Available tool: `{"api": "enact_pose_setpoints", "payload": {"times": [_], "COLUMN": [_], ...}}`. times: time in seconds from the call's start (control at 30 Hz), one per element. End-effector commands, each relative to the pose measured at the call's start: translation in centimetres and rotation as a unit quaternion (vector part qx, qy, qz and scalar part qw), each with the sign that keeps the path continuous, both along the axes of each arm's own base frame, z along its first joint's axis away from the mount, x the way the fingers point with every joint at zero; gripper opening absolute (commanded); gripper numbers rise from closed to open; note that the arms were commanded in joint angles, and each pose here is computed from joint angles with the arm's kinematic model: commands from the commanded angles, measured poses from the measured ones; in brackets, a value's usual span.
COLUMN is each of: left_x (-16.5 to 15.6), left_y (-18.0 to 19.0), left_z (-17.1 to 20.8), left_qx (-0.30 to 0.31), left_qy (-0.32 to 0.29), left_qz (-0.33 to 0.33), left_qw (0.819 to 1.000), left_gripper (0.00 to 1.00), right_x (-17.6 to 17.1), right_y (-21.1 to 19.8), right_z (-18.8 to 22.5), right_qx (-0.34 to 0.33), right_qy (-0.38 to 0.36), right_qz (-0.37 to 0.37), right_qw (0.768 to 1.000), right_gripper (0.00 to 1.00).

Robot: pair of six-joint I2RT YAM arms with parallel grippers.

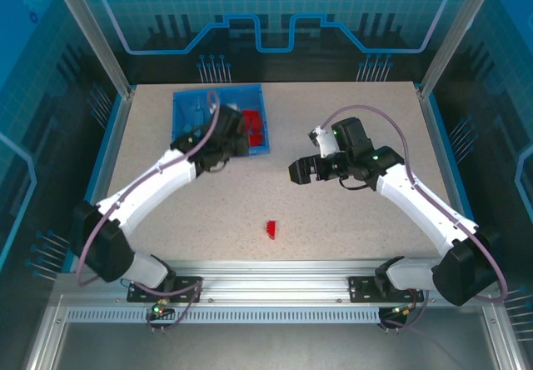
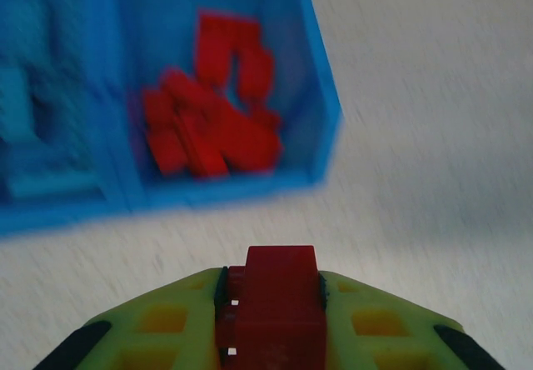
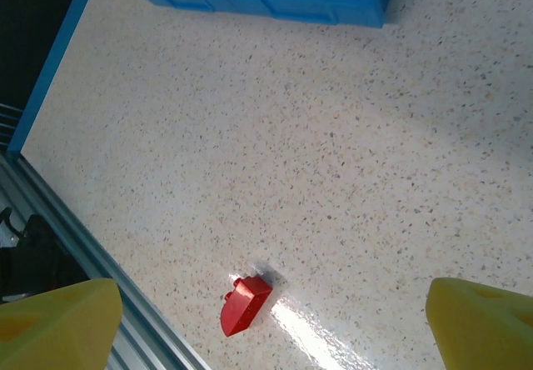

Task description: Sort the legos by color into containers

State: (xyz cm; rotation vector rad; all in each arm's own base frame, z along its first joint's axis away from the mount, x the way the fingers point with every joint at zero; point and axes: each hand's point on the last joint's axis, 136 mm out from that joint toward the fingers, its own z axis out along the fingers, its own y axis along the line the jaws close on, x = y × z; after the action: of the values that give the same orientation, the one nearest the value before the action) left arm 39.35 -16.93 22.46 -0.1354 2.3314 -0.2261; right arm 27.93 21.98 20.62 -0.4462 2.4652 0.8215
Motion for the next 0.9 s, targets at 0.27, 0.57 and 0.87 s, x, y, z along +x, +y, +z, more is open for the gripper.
{"api": "enact_pose_setpoints", "payload": {"times": [0.27, 0.57, 0.87], "left_x": [16.4, 20.0, 13.4], "left_y": [4.6, 3.6, 0.8], "left_z": [-4.6, -4.8, 4.5], "left_qx": [0.121, 0.097, -0.003], "left_qy": [-0.006, -0.006, -0.073], "left_qz": [0.074, 0.072, -0.008], "left_qw": [0.990, 0.993, 0.997], "left_gripper": [0.26, 0.50, 0.49], "right_x": [-0.3, -0.9, -1.9], "right_y": [-0.9, -1.6, -0.5], "right_z": [2.1, 2.9, 0.3], "right_qx": [-0.001, -0.001, -0.012], "right_qy": [-0.042, -0.052, -0.012], "right_qz": [-0.026, -0.035, -0.047], "right_qw": [0.999, 0.998, 0.999], "right_gripper": [0.95, 0.95, 0.94]}}
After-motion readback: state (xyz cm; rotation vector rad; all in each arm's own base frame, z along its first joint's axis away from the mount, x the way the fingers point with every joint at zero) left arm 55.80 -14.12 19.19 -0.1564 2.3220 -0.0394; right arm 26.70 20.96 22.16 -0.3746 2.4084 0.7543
